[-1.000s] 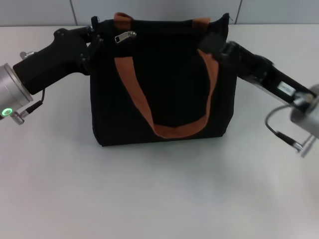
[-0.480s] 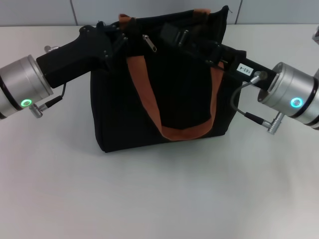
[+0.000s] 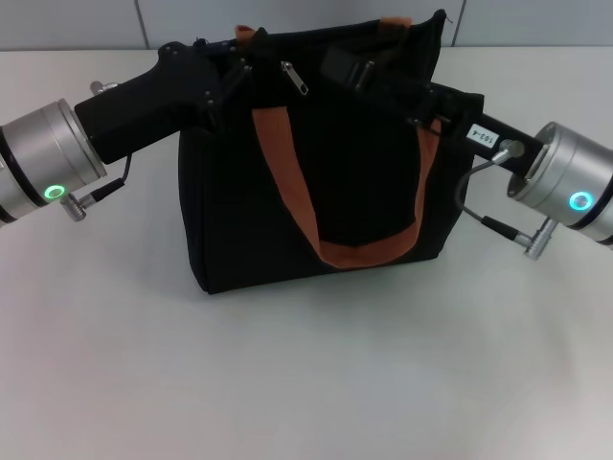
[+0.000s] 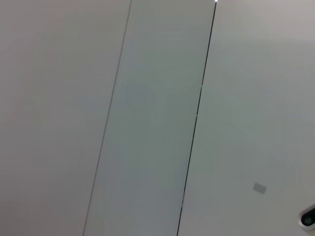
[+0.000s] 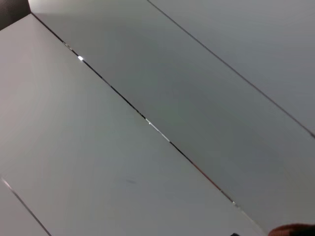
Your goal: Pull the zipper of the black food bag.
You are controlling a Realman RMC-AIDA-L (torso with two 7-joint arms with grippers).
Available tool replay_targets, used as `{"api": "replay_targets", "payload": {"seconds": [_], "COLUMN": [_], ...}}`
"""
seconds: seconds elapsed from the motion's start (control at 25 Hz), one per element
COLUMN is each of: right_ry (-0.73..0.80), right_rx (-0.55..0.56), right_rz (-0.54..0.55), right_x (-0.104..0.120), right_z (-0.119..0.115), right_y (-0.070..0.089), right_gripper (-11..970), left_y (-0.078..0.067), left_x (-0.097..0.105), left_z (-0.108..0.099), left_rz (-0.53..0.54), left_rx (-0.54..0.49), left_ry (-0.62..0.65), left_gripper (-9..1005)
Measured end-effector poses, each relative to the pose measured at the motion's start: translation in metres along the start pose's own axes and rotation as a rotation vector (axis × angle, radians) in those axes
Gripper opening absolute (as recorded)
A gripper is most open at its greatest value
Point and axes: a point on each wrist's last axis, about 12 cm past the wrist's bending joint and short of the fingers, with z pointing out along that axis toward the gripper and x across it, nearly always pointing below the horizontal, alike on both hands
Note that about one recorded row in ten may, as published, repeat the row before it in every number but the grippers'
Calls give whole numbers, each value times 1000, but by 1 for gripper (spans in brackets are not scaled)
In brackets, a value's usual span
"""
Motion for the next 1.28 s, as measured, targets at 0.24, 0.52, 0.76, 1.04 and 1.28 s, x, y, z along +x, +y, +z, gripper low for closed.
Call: {"api": "replay_targets", "payload": {"seconds": [0.24, 0.52, 0.76, 1.04, 1.28], "right_ry": [16, 20, 22, 28, 34], "right_rx": [-1, 33, 49, 38, 41], "right_rz": [-77, -105, -120, -151, -151], "right_x": [-5, -8, -11, -11, -11], "right_z": [2, 1, 3, 4, 5], "right_y": [-1, -5, -7, -6, -6], "right_gripper": [755, 751, 748, 745, 742], "left_y": [1, 3, 5, 6, 6], "left_x": [-3, -10, -13, -13, -13], "left_z": [4, 13, 18, 20, 20], "left_rz": [5, 25, 39, 37, 34], "left_rx": [6, 20, 24, 14, 18], "left_ry": [-9, -14, -13, -15, -14], "left_gripper": [20, 20, 20, 20, 20]}}
